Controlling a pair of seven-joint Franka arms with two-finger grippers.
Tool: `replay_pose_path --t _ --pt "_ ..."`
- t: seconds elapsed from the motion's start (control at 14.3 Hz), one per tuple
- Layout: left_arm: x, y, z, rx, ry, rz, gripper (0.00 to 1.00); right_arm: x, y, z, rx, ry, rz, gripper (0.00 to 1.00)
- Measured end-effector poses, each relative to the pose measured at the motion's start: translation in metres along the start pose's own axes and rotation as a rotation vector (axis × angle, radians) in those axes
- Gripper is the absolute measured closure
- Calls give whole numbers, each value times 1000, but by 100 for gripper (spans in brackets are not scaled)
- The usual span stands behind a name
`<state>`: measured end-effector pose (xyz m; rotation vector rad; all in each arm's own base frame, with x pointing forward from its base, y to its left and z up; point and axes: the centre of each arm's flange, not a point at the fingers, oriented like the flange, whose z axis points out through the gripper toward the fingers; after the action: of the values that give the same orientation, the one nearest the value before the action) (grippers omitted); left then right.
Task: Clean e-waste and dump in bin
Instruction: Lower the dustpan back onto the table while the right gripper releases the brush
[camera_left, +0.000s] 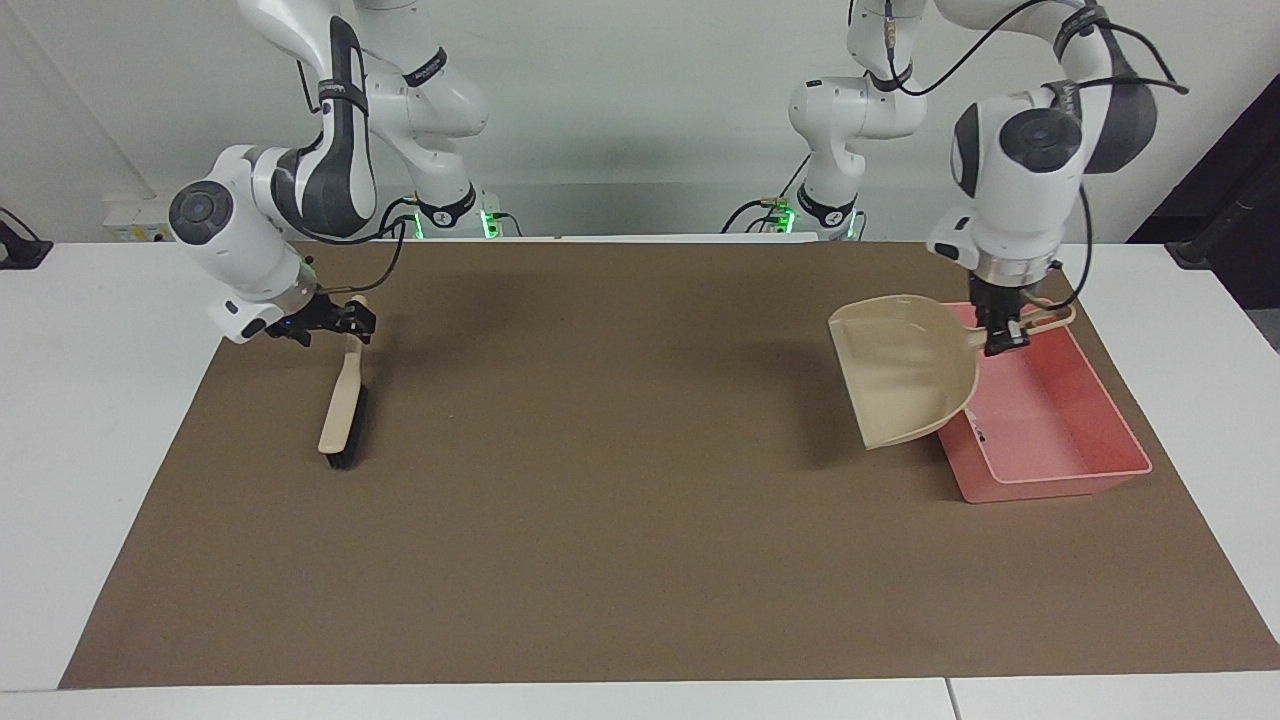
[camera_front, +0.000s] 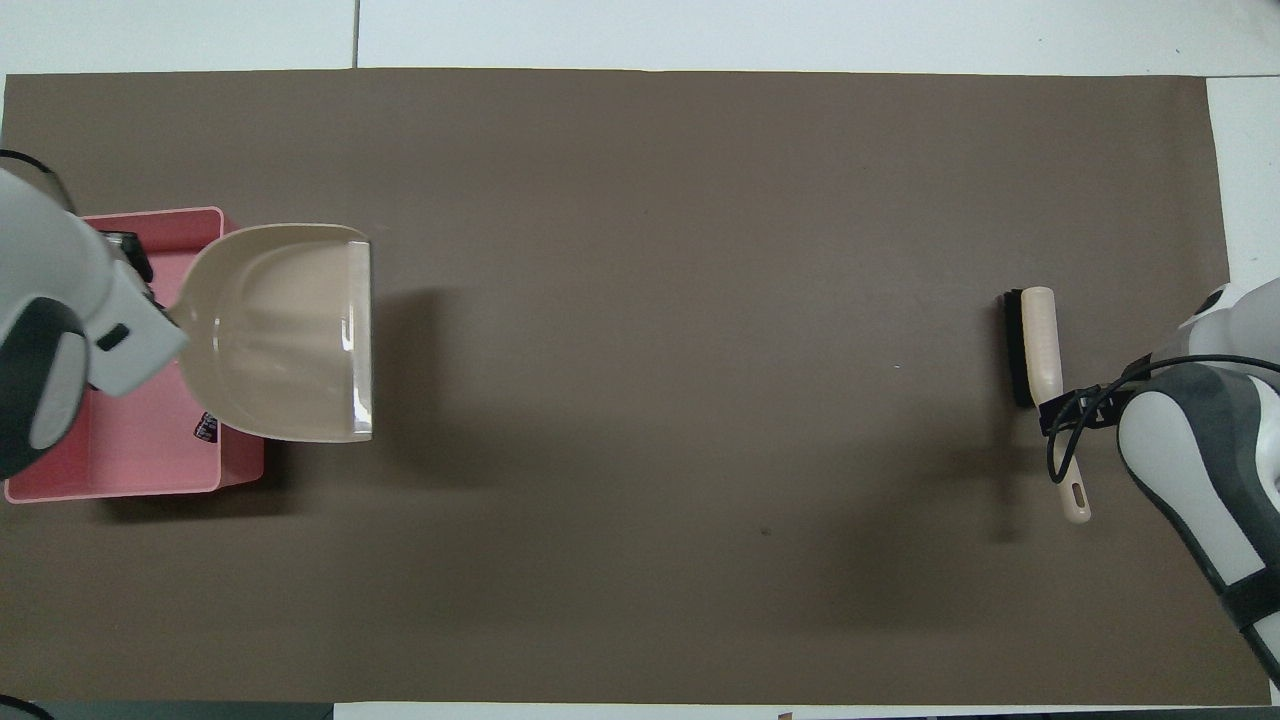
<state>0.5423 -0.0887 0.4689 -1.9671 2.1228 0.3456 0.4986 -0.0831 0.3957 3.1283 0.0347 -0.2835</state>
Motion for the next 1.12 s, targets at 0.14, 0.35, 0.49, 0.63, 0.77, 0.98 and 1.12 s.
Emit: replay_pose_path --t 0.14,0.35,0.49,0.63,0.77,0.98,1.12 --pt "46 2 23 -8 13 5 67 9 -5 -28 -12 51 -11 0" --pt "88 8 61 6 55 33 67 14 -15 -69 -20 85 -31 0" --pt "98 12 80 -9 75 32 67 13 -18 -99 -13 93 -33 0" --pt "102 12 90 -26 101 19 67 8 -17 -134 -12 98 -30 0" --pt "108 9 97 -19 113 26 67 3 -17 -172 -15 122 -27 0" --pt "108 8 97 -15 114 41 67 -3 -16 -218 -19 138 -23 0" --pt "108 8 97 -14 114 44 67 1 -15 -236 -21 145 -21 0"
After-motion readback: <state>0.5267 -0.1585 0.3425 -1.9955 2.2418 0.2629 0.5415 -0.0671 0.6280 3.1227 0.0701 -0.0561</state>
